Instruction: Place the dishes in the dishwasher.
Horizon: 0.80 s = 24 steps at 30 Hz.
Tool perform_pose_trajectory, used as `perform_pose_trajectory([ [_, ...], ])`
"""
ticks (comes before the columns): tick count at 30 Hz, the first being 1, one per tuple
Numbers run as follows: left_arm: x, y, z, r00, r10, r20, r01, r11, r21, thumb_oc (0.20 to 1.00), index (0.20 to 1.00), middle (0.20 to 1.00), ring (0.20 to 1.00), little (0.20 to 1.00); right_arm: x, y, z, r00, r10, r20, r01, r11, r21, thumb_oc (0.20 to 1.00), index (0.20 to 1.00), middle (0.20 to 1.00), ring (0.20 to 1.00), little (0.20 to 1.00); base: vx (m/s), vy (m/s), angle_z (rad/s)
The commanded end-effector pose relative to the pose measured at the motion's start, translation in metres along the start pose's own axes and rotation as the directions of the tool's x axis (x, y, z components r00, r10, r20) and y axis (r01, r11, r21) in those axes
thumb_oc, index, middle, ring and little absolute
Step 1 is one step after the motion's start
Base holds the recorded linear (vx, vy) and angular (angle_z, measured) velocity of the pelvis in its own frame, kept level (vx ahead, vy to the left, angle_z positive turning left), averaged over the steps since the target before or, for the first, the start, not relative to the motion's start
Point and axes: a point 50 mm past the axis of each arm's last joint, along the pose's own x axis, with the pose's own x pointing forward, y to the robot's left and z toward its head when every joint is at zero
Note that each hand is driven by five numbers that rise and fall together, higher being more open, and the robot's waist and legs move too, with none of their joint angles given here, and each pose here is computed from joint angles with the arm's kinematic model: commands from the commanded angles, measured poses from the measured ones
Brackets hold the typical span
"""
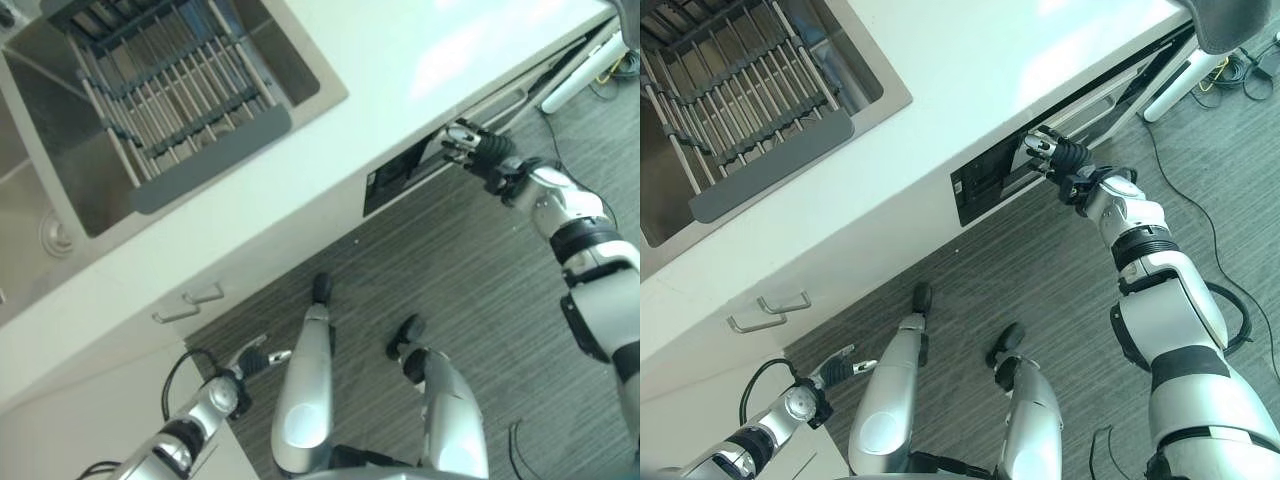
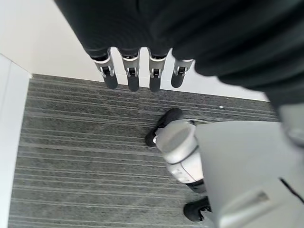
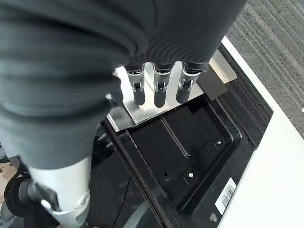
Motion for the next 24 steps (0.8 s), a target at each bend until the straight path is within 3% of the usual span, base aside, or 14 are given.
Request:
perform_pose_trajectory([
  [1, -0.002, 0.012, -0.006, 1.000, 0.024, -0.017, -0.023, 0.999, 0.033, 1.000, 1.000, 1.000, 1.000, 1.000, 0.014, 0.118, 0.107, 0.806, 0.422, 0.415, -0.419, 0.902, -0.102, 1.000, 1.000, 1.000, 1.000, 1.000, -0.02, -0.114, -0.03],
  [4, 0.000, 0.016, -0.006, 0.998, -0.002, -0.056, -0.003, 0.997, -0.076, 1.000, 1.000, 1.000, 1.000, 1.000, 0.020, 0.108, 0.087, 0.863, 0.347, 0.367, -0.354, 0.934, -0.050, 1.000, 1.000, 1.000, 1.000, 1.000, -0.05, -0.070, 0.00],
  [6, 0.002, 0.007, -0.004, 0.997, -0.036, -0.070, 0.020, 0.975, -0.221, 1.000, 1.000, 1.000, 1.000, 1.000, 0.022, 0.090, 0.070, 0.894, 0.241, 0.377, -0.300, 0.948, 0.105, 1.000, 1.000, 1.000, 1.000, 1.000, -0.05, 0.010, -0.05],
  [7, 0.003, -0.001, 0.001, 0.996, -0.067, -0.066, 0.041, 0.940, -0.340, 1.000, 1.000, 1.000, 1.000, 1.000, 0.023, 0.070, 0.042, 0.933, 0.162, 0.321, -0.228, 0.957, 0.180, 1.000, 1.000, 1.000, 1.000, 1.000, -0.06, 0.041, -0.10],
  [10, 0.006, -0.018, 0.010, 0.989, -0.140, -0.035, 0.107, 0.871, -0.480, 1.000, 1.000, 1.000, 1.000, 1.000, 0.015, 0.040, -0.025, 0.982, 0.045, 0.185, -0.096, 0.955, 0.280, 1.000, 1.000, 1.000, 1.000, 1.000, -0.08, 0.051, -0.04],
  [13, 0.004, -0.043, 0.018, 0.978, -0.205, 0.025, 0.177, 0.767, -0.617, 1.000, 1.000, 1.000, 1.000, 1.000, -0.022, 0.004, -0.119, 0.985, -0.164, 0.048, 0.123, 0.876, 0.465, 1.000, 1.000, 1.000, 1.000, 1.000, -0.08, 0.108, -0.10],
  [17, 0.002, -0.061, 0.019, 0.974, -0.226, 0.030, 0.177, 0.667, -0.724, 1.000, 1.000, 1.000, 1.000, 1.000, -0.088, -0.003, -0.229, 0.942, -0.281, -0.185, 0.335, 0.829, 0.448, 1.000, 1.000, 1.000, 1.000, 1.000, -0.02, 0.084, -0.39],
  [18, -0.002, -0.069, 0.016, 0.969, -0.243, 0.044, 0.196, 0.650, -0.734, 1.000, 1.000, 1.000, 1.000, 1.000, -0.130, -0.014, -0.264, 0.905, -0.337, -0.260, 0.416, 0.832, 0.367, 1.000, 1.000, 1.000, 1.000, 1.000, -0.01, -0.008, -0.38],
  [21, -0.010, -0.079, 0.006, 0.968, -0.249, 0.043, 0.182, 0.571, -0.801, 1.000, 1.000, 1.000, 1.000, 1.000, -0.176, -0.022, -0.291, 0.885, -0.318, -0.340, 0.401, 0.892, 0.209, 1.000, 1.000, 1.000, 1.000, 1.000, -0.01, -0.079, -0.38],
  [24, -0.020, -0.083, -0.014, 0.964, -0.264, 0.010, 0.149, 0.511, -0.846, 1.000, 1.000, 1.000, 1.000, 1.000, -0.216, -0.020, -0.313, 0.872, -0.241, -0.427, 0.342, 0.922, 0.179, 1.000, 1.000, 1.000, 1.000, 1.000, -0.02, -0.237, -0.33],
])
